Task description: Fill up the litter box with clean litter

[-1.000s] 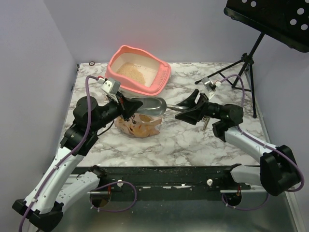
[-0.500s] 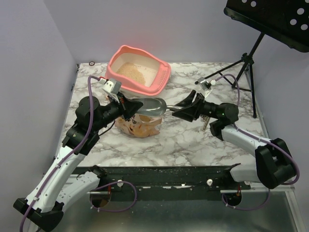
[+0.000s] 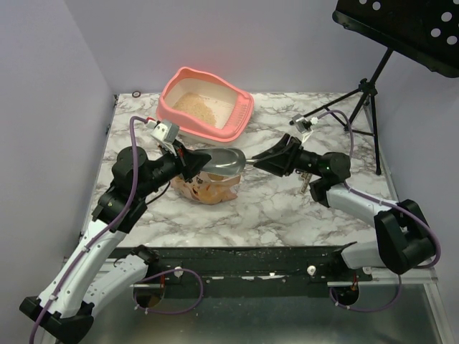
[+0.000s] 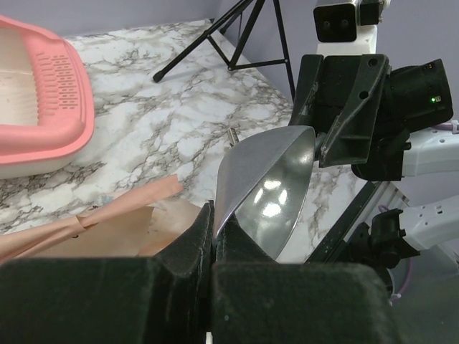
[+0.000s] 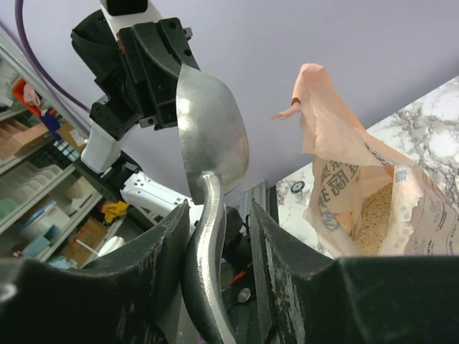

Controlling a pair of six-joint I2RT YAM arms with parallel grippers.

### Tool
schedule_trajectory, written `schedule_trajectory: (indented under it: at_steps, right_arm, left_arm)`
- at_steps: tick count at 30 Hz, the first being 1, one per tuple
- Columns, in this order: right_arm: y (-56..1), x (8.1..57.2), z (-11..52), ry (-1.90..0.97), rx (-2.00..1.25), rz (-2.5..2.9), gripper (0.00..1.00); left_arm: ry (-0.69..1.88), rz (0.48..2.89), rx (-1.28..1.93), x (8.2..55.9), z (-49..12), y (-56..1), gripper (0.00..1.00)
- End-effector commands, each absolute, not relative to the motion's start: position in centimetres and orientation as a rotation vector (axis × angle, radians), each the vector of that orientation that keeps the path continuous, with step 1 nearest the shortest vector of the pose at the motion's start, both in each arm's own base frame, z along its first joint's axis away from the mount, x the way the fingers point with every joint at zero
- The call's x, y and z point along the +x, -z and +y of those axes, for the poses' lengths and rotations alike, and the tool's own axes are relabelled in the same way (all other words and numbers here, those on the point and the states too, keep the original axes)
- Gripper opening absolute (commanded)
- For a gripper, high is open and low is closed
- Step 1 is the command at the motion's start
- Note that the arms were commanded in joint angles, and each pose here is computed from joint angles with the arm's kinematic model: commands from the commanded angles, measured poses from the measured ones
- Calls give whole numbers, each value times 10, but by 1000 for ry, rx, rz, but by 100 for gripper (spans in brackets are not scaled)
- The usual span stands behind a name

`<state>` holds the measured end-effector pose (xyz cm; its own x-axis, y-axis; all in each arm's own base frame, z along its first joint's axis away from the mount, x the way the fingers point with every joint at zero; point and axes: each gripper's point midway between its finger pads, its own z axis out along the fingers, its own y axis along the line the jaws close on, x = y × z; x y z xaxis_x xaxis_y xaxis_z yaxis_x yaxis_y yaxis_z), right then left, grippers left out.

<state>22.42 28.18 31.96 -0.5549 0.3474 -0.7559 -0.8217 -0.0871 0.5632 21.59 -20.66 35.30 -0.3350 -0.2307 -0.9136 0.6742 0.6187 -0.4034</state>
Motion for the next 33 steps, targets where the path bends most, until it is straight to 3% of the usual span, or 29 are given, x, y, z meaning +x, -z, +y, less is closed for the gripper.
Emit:
schedule_trajectory:
  at_steps: [1,2,6,7,11,12,14,17,28,33]
  right_arm:
    - [-358,202,271,-1711,-691,1014,43]
    - [-358,203,271,-1712,-688,1015,40]
    - [-357,201,271,-1702,-703,1008,2]
    - [-357,201,270,-1699,-696,1007,1]
    - [-358,197,269,-1696,-709,1002,1]
    - [-360,197,269,-1696,-702,999,1]
    - [-359,197,268,-1699,-695,1016,1]
    - [-361,199,268,-1669,-677,1053,1]
    - [-365,232,250,-1291,-538,1367,1]
    - [-364,233,234,-1165,-477,1463,1]
  left_arm:
    - [964,1614,344,217,-203,-367,0]
    - [962,1616,345,218,-203,-366,0]
    - [953,1627,346,220,-204,-363,0]
    - [947,1630,344,222,-204,-362,0]
    - [914,1639,334,229,-202,-358,0]
    - [905,1639,335,230,-201,-358,5]
    - [875,1643,346,232,-199,-359,33]
    - [811,1623,388,233,-194,-364,54]
    - [375,1649,466,256,-146,-357,69]
    - [124,1659,637,267,-131,-346,70]
